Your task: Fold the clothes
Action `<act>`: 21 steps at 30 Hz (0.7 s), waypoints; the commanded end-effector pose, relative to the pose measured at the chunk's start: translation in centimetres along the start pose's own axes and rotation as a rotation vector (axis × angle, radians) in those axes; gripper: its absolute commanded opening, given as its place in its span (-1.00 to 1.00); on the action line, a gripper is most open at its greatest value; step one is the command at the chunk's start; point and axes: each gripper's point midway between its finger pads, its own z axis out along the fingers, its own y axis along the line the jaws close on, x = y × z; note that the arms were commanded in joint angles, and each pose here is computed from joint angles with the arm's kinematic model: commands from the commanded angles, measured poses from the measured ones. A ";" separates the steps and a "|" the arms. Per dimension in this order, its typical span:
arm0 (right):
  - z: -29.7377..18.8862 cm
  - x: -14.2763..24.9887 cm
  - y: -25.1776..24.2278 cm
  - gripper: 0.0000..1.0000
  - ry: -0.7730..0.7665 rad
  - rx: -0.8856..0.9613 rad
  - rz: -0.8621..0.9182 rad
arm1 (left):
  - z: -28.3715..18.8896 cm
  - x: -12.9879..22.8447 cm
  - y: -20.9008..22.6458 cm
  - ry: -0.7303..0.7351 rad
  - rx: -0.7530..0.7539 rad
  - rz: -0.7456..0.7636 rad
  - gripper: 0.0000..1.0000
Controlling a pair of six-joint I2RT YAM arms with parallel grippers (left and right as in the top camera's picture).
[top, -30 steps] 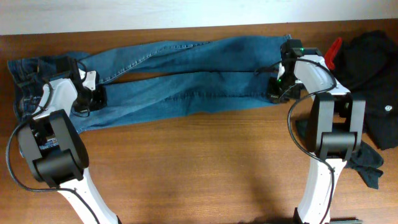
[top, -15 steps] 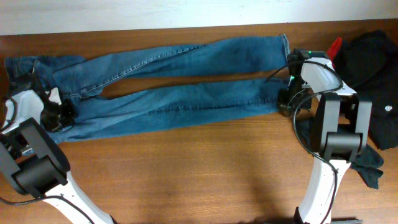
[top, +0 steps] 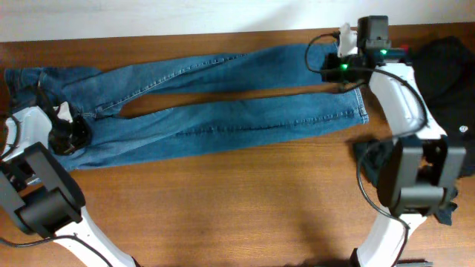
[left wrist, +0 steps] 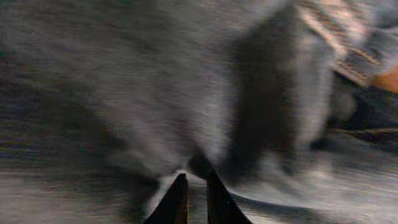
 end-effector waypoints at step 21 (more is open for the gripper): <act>9.8 14.0 -5.1 -0.92 0.449 0.158 0.178 | -1.0 -0.4 -0.5 -0.034 -0.059 0.038 -0.75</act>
